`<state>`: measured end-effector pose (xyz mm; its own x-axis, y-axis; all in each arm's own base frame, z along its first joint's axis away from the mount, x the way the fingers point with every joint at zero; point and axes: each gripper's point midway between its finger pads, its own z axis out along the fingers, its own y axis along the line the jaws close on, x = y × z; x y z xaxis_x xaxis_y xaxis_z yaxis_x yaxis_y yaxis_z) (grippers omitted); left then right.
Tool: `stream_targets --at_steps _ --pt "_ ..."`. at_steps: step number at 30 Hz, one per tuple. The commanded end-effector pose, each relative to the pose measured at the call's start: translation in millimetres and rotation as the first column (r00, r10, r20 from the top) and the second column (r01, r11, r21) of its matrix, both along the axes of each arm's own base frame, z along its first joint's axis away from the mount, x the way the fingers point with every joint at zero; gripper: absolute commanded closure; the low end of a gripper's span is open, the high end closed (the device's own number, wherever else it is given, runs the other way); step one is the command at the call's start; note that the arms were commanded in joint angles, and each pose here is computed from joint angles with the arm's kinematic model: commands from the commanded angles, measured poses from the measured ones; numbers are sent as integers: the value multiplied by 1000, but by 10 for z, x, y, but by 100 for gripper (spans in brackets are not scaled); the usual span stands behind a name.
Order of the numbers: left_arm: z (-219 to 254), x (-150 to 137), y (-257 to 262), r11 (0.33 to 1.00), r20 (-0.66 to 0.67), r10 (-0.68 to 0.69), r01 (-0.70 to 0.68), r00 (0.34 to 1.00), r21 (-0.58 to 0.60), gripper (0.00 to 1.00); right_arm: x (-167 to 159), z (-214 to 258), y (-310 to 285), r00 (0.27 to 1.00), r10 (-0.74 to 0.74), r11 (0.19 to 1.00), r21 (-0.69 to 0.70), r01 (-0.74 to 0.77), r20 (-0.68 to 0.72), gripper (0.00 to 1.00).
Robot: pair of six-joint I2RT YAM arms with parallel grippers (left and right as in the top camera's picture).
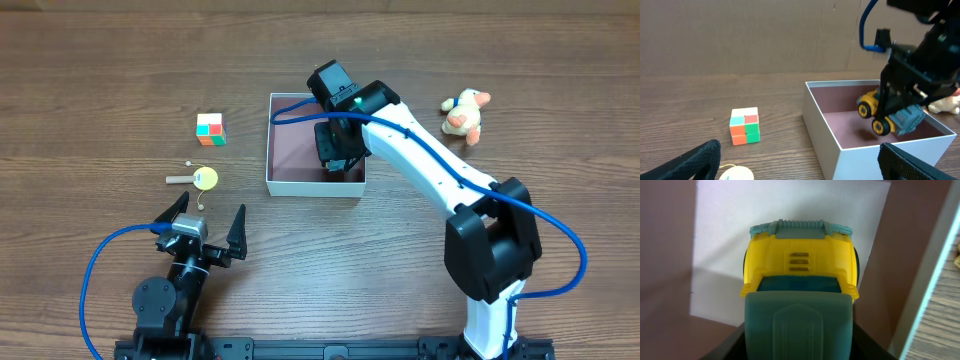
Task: Pack container
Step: 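Lower the truck into the box and open the right gripper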
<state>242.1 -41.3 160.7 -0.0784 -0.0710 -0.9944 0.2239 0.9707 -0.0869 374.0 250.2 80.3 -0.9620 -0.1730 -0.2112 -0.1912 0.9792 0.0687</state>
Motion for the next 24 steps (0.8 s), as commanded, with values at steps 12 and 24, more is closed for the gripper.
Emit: stream_targets --at_steps 12,24 --pt "7 -2 8 1000 8 1 -2 1000 7 0 120 -19 -88 999 -34 999 -28 35 17 48" --pt "7 -2 8 1000 8 1 -2 1000 7 0 149 47 -66 999 -34 999 -18 35 25 35"
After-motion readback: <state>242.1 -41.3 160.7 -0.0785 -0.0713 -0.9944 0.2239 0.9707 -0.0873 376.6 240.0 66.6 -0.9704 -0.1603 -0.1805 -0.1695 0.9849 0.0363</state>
